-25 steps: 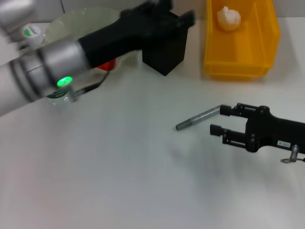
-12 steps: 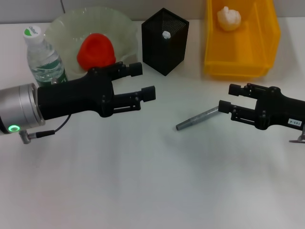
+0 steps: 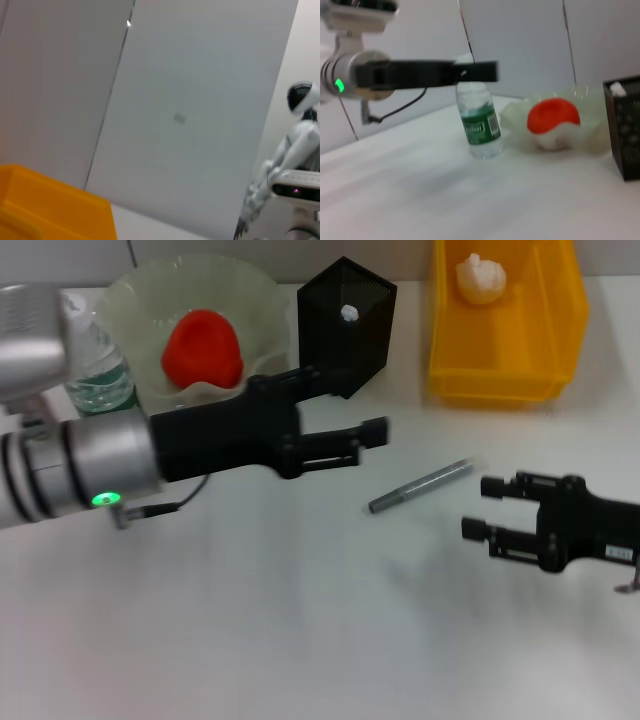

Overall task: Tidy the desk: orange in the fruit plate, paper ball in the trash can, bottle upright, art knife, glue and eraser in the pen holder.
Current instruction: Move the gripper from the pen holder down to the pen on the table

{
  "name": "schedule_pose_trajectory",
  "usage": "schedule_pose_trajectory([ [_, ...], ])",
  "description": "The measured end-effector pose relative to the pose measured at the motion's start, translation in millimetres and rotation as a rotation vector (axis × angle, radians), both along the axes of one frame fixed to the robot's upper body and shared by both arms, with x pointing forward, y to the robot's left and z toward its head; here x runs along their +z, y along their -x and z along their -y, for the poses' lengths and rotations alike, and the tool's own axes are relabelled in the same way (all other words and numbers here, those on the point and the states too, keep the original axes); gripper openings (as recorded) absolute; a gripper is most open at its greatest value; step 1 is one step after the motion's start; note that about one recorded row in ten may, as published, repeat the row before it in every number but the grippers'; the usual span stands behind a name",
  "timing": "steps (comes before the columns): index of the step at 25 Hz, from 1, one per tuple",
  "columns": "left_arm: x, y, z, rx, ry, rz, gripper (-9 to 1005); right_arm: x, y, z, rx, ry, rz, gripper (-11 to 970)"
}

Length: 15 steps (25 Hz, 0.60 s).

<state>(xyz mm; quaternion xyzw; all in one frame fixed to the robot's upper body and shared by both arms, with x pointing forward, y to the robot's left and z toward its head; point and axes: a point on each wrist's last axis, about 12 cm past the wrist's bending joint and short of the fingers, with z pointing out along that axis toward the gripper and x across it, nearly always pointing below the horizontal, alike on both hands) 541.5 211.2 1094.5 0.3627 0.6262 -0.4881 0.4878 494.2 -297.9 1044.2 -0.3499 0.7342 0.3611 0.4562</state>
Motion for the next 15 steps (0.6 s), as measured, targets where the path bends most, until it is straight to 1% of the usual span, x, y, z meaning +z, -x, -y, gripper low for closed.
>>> schedule_pose_trajectory([
  [1, -0.3, -6.9, 15, -0.002, -0.026, 0.006, 815, -2.4, 3.1, 1, -0.003, 0.007, -0.001, 637],
  [3, -0.7, -12.4, 27, -0.021, -0.067, 0.01, 815, -7.0, 12.2, 8, -0.036, 0.007, 0.013, 636],
  [5, -0.3, -17.3, 37, -0.043, -0.102, 0.006, 815, -7.5, 14.1, 11, -0.048, 0.003, 0.017, 635],
  [6, -0.1, -18.1, 38, -0.043, -0.105, 0.006, 815, -7.3, 14.5, 12, -0.055, 0.0, 0.021, 634],
  [9, 0.4, -18.2, 37, -0.04, -0.103, 0.007, 815, -4.0, 14.2, 15, -0.082, -0.029, 0.017, 632],
  [11, -0.7, -13.2, 27, -0.029, -0.081, 0.006, 815, 3.2, 9.5, 17, -0.095, -0.063, 0.0, 631],
  [12, -1.6, -9.8, 21, -0.025, -0.069, 0.007, 815, 9.2, 4.5, 19, -0.097, -0.072, -0.014, 631],
  [13, -2.5, -6.8, 15, -0.02, -0.06, 0.01, 815, 23.6, -7.7, 20, -0.087, -0.071, -0.052, 630],
  [14, -2.5, -6.8, 15, -0.02, -0.06, 0.01, 815, 23.6, -7.7, 20, -0.087, -0.071, -0.052, 630],
  [15, -6.1, 1.5, 2, -0.011, -0.049, 0.023, 815, 33.6, -15.3, 20, -0.066, -0.056, -0.076, 629],
])
